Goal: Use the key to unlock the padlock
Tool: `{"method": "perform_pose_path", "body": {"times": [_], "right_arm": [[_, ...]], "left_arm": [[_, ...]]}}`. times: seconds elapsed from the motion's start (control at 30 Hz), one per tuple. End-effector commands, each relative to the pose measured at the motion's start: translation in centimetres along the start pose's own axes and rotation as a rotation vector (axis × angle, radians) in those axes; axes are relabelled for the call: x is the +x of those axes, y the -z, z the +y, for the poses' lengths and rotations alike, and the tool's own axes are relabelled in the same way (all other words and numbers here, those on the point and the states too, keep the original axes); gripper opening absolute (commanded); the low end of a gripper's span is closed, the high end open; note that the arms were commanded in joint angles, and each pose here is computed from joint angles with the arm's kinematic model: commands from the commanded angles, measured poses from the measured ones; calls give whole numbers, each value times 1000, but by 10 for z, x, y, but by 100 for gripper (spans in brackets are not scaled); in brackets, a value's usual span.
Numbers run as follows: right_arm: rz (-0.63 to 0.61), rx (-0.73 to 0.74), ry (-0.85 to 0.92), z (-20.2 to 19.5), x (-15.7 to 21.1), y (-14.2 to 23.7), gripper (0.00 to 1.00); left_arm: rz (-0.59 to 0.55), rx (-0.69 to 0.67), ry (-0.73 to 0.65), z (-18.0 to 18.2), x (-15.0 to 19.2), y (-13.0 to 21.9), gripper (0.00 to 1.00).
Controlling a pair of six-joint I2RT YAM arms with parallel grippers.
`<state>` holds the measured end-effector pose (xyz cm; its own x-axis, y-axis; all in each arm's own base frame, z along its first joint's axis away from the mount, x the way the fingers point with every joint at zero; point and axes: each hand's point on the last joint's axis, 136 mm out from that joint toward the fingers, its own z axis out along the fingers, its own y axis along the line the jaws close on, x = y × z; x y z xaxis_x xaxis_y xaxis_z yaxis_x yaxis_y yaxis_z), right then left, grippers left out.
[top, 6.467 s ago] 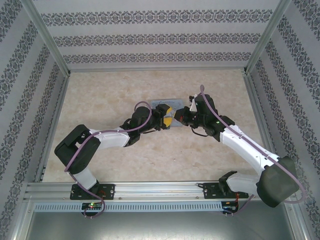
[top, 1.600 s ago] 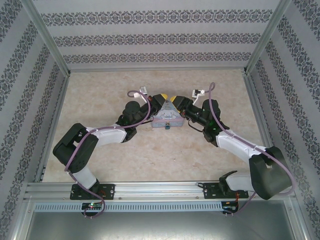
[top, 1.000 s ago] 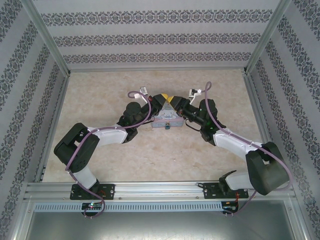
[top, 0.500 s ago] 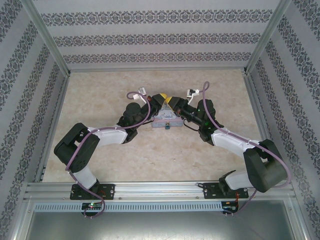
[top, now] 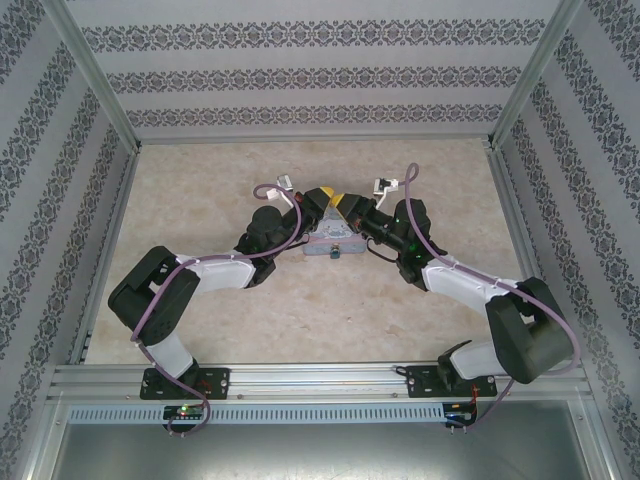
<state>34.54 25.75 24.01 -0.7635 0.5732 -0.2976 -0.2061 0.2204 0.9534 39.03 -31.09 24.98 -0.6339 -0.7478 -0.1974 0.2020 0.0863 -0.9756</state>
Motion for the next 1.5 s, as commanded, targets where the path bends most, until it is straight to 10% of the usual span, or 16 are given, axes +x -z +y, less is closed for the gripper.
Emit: {"method": "perform_pose_path", "body": {"times": [0.0,0.8,1.07,1.47], "right_arm": [[-16,-32,8,6,-3,-3,22],[-20,-6,-3,-8,-1,9,0],[-35,17,-10,-17,-6,28,0],[-26,134,-25,-49,-26,50,0]], "left_arm": [[2,50,9,-10,7,0,0],[1,38,1,-12,8,1,1],[-7,-99,-69,-2,1,25,81],[169,-636,-439,48,2,97,100]]}}
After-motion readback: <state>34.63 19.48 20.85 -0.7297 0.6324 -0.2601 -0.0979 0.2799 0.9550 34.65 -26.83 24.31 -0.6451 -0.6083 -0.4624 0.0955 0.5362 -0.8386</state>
